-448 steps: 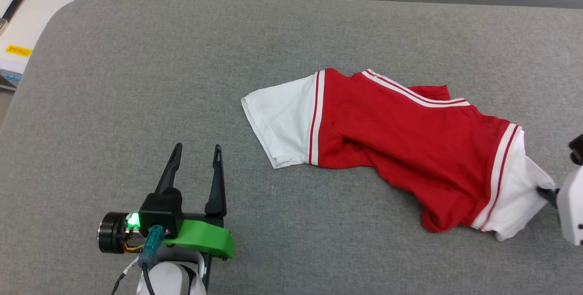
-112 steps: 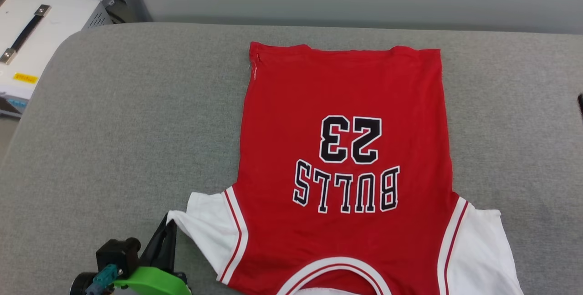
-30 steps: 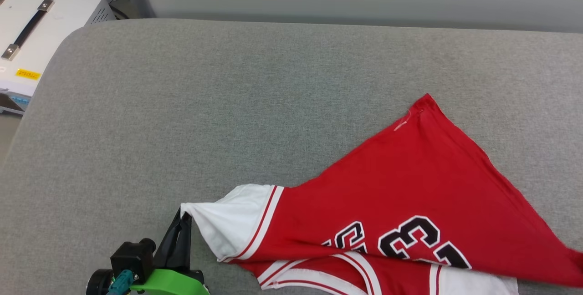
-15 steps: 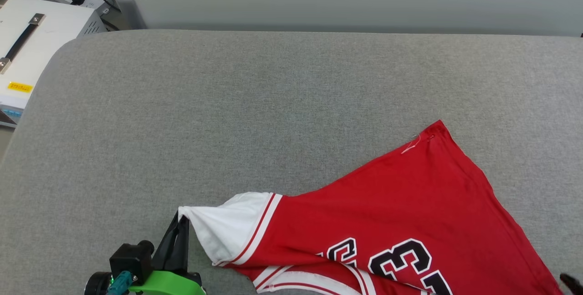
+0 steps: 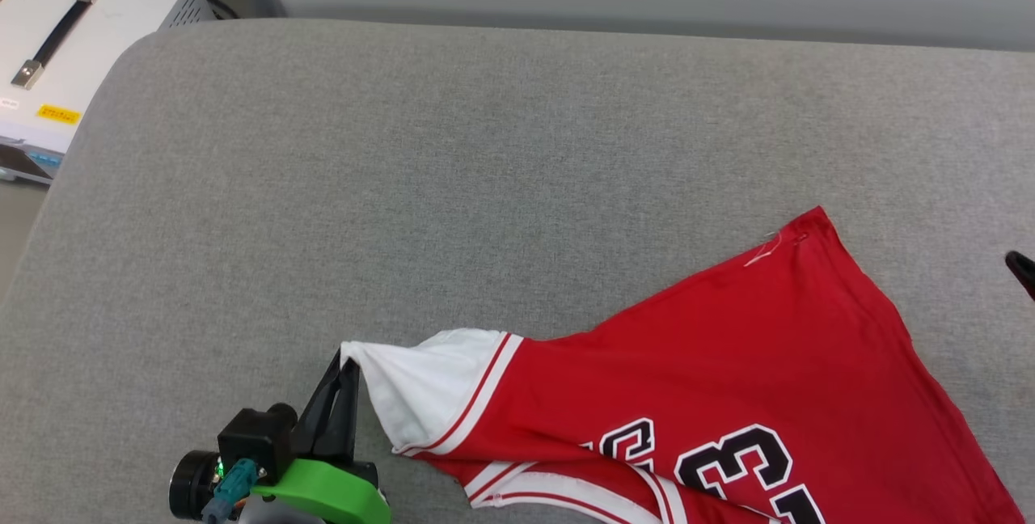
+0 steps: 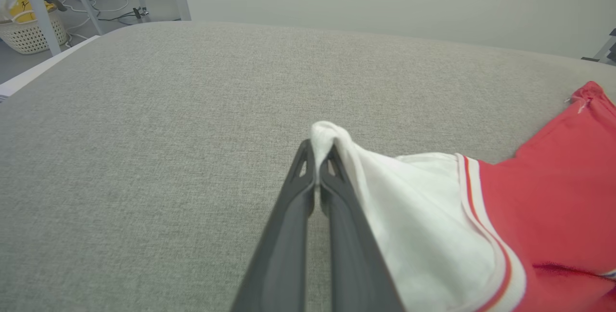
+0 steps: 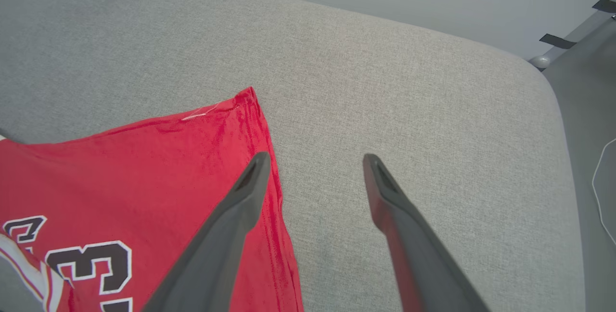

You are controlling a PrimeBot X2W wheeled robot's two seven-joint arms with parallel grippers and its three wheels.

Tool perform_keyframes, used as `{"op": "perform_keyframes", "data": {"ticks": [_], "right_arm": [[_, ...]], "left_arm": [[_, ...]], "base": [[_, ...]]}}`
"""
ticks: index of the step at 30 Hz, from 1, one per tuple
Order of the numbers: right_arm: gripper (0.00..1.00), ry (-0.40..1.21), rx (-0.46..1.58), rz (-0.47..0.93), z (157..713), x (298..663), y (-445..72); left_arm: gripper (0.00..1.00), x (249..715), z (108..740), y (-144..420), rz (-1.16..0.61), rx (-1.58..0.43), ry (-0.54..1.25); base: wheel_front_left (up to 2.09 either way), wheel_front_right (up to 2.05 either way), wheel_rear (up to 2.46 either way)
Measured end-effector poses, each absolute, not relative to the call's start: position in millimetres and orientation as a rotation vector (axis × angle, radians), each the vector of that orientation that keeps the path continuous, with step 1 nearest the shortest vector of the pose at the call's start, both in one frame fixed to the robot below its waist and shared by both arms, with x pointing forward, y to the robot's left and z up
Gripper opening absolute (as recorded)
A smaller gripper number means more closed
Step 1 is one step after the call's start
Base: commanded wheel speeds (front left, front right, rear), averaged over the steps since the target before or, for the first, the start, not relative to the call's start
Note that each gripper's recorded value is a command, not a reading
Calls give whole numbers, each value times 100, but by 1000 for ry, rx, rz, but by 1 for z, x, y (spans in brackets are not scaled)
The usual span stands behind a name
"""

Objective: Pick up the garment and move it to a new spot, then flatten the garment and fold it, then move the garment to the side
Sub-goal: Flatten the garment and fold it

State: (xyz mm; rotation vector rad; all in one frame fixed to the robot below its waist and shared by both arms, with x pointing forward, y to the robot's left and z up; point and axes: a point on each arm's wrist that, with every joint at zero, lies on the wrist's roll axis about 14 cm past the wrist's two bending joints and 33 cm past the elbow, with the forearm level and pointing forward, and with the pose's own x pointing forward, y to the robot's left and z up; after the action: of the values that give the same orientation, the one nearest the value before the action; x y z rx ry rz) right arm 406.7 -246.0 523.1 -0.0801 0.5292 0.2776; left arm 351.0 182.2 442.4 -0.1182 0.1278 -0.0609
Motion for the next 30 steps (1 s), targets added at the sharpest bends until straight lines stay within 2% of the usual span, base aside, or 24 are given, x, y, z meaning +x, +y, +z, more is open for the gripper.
{"op": "perform_keyframes", "data": {"ticks": [4, 12, 23, 28, 29, 30], "right_arm": [[100, 587, -130, 356, 517, 431, -221], [100, 839, -275, 486, 459, 470, -179], [100, 1027, -309, 556, 379, 484, -148], [100, 1092, -355, 564, 356, 482, -153], [45, 1100, -351, 567, 355, 482, -152], [5, 1097, -344, 569, 355, 482, -152]], "left_arm": [[0, 361, 443, 180, -71, -111, 123], [0, 377, 440, 177, -79, -106, 128], [0, 384, 432, 179, -67, -100, 149], [0, 384, 427, 184, -51, -97, 163], [0, 383, 427, 184, -49, -97, 164], [0, 383, 427, 184, -48, -98, 164]], "base": [[0, 0, 0], [0, 0, 0], [0, 0, 0], [0, 0, 0], [0, 0, 0], [0, 0, 0]]}}
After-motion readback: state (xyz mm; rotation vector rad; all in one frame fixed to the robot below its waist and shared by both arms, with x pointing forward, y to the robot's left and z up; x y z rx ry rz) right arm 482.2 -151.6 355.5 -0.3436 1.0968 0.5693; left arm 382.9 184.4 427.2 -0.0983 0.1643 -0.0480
